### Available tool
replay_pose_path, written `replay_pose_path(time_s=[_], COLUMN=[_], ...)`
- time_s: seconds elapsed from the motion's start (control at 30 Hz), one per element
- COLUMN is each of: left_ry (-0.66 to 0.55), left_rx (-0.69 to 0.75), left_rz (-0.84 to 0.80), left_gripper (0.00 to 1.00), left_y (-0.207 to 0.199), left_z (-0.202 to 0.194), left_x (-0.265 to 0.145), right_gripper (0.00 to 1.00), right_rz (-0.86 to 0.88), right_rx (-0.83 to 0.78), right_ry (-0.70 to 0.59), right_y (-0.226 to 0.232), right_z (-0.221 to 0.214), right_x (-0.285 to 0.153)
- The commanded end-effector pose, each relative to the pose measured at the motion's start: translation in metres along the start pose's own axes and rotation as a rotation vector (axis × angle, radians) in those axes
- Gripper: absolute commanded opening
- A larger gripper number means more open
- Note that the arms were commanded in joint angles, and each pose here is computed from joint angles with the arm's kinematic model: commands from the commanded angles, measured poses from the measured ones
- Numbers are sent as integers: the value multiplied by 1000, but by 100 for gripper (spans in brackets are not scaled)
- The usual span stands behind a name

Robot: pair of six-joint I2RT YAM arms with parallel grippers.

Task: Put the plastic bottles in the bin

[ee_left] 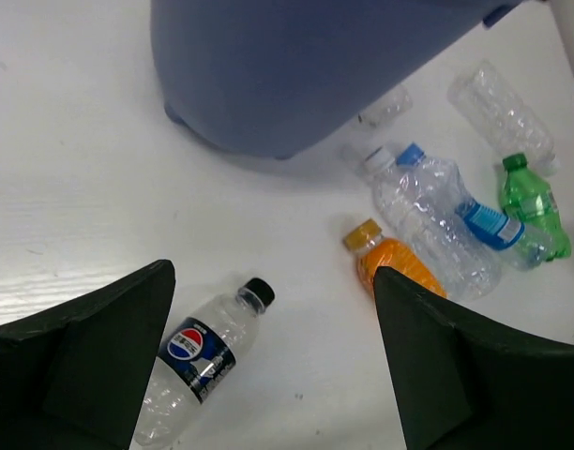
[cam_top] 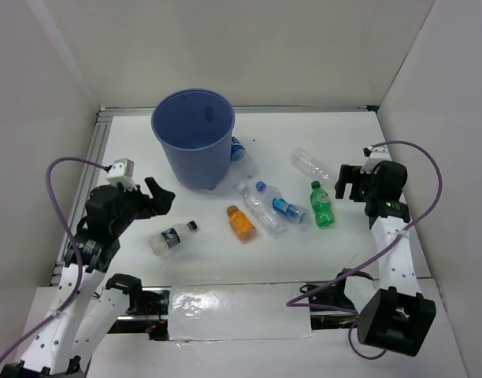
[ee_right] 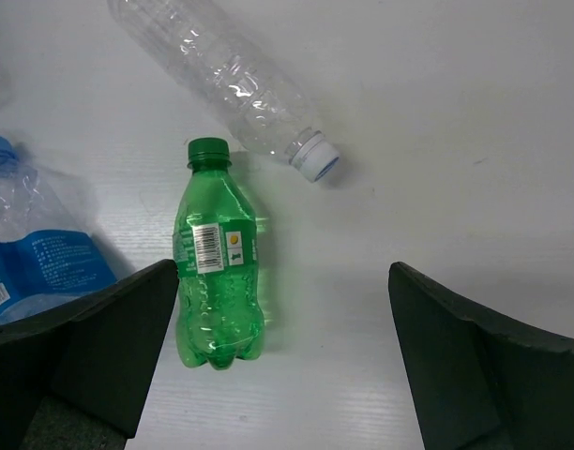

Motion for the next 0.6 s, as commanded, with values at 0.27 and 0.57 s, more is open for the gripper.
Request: replay_pose_path(time_s=[0.27,0.57], left_ry=[148,262], left_rx=[0,32], left_rz=[-126,-107], left_gripper=[100,70], left_y=[-26,-34], left_z=[-18,-38], left_x=[16,33], right_gripper=[100,100], right_rz=[18,62], right_rx=[-7,-131], right_ry=[3,107], right_y=[2,1], right_z=[7,-6], right_x=[0,1])
Point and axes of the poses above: each gripper's point midway between its finger pads, its own x axis out along the fingers, its own y axis along the line the jaws close on, z = x × y, the point moved 1 cm from there along -x, back along the fingers, and after that the axes turned 4 degrees about x, right-handed, at the moved point
